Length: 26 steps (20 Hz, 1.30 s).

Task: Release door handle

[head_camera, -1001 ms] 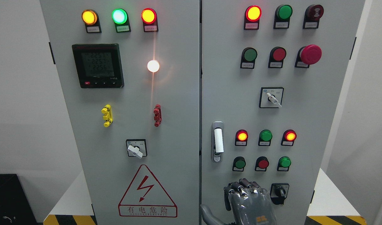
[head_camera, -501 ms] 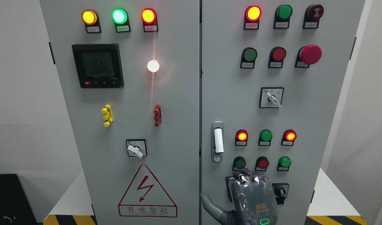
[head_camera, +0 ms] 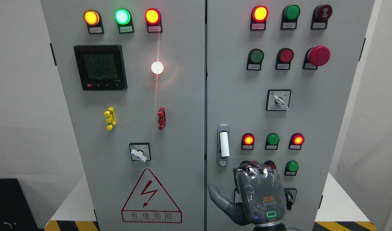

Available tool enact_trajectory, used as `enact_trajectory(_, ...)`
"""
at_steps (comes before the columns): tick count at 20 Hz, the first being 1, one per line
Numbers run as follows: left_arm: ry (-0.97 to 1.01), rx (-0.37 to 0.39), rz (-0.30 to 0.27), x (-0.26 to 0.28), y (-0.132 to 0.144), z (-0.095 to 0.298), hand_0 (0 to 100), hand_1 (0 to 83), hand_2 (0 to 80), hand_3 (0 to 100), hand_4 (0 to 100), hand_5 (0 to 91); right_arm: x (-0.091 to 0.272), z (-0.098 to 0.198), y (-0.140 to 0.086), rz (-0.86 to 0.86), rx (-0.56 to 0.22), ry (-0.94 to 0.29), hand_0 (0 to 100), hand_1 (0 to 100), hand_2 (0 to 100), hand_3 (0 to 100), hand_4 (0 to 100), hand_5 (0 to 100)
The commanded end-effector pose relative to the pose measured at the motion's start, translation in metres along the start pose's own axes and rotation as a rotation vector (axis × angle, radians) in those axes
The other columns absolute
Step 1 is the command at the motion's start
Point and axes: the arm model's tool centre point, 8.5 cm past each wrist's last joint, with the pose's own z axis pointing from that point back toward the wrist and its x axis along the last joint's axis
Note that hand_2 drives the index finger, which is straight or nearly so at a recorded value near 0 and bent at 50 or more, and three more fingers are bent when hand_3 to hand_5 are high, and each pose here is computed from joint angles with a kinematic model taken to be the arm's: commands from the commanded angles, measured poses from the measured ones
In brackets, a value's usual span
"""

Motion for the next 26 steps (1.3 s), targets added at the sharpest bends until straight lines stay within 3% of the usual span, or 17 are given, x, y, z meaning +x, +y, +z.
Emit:
enact_trajectory(1, 0.000, 0.000, 0.000, 0.000, 0.000, 0.000, 12, 55.6, 0.0, 0, 0, 0.0, -0.003, -0.011, 0.009, 0.003, 0.012, 0.035, 15, 22, 100, 100, 92, 96)
enact_trajectory(26, 0.000, 0.000, 0.000, 0.000, 0.000, 0.000, 12, 55.6, 0.0, 0, 0, 0.0, -0.003, -0.030, 0.014, 0.001, 0.028, 0.063, 17, 15, 100, 100, 95, 99)
